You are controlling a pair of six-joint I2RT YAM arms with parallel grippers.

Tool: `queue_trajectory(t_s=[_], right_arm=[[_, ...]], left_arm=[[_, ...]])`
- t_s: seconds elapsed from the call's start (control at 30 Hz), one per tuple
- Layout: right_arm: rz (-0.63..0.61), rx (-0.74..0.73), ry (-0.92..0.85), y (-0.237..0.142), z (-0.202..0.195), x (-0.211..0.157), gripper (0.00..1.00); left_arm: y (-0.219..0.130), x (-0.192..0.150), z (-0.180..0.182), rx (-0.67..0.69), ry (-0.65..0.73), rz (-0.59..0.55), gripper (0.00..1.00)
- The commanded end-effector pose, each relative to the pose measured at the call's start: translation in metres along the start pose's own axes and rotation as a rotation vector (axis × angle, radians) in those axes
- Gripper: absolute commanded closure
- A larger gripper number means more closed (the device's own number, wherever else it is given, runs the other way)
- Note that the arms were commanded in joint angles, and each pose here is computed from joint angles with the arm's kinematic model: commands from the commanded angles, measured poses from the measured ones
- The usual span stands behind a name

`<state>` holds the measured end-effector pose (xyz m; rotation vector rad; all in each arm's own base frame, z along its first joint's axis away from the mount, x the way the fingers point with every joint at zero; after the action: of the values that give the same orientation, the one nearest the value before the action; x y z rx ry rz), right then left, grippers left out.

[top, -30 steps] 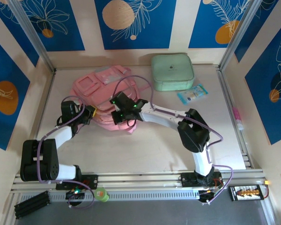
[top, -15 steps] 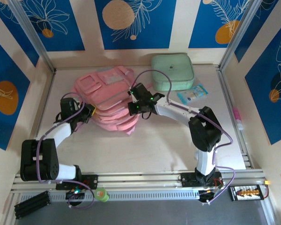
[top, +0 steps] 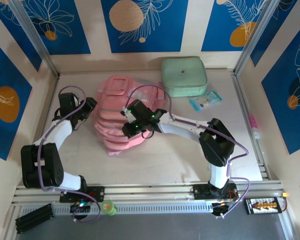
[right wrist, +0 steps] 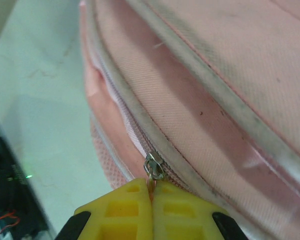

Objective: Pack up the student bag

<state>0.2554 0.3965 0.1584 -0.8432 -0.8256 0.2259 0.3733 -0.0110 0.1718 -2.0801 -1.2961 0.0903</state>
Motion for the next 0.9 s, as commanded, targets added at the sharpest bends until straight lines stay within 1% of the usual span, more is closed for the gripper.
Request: queue_trajectory(t_s=[0.0, 0.07, 0.17, 0.23, 0.37, 0.47, 0.6, 0.77, 0.87], right_arm=[[-0.058, 0.100, -0.018, 0.005, 0.019, 0.030, 1.00], [-0.067, 0.104, -0.016, 0.012, 0.019, 0.039, 1.00], [-0.078, 0.112, 0.000, 0.017, 0.020, 0.052, 1.00], [-0.077, 0.103, 0.011, 0.022, 0.019, 0.055, 1.00], [-0.091, 0.078, 0.030, 0.027, 0.015, 0.060, 1.00], [-0.091, 0.073, 0.045, 0.030, 0.014, 0.062, 1.00], [-0.081, 0.090, 0.045, 0.029, 0.017, 0.061, 1.00], [-0.109, 0.108, 0.033, 0.024, 0.021, 0.067, 1.00], [-0.117, 0.120, 0.028, 0.019, 0.025, 0.067, 1.00]], left_arm=[[-0.018, 0.002, 0.010, 0.074, 0.008, -0.057, 0.47], [-0.025, -0.008, 0.013, 0.067, -0.033, -0.029, 0.46], [-0.035, -0.028, 0.008, -0.012, -0.105, 0.043, 0.48], [-0.041, -0.037, 0.006, -0.025, -0.122, 0.065, 0.48], [-0.049, -0.051, 0.012, 0.020, -0.127, 0.064, 0.48], [-0.050, -0.059, 0.016, 0.037, -0.171, 0.060, 0.49], [-0.046, -0.072, 0.010, 0.039, -0.174, 0.076, 0.51], [-0.038, -0.086, 0.019, 0.134, -0.235, 0.066, 0.56], [-0.034, -0.090, 0.019, 0.144, -0.254, 0.066, 0.59]])
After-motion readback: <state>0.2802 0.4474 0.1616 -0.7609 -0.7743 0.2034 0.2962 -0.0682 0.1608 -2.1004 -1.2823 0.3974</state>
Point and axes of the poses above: each hand's point on the last joint's axis, 136 mm out from that joint toward the fingers, its own y axis out along the fingers, its own z axis along the line the jaws close on, x = y × z, the point moved 4 cm from there along -y, back along the fingers, and after that the axes turned 8 degrees about -y, right-handed, at the moved point
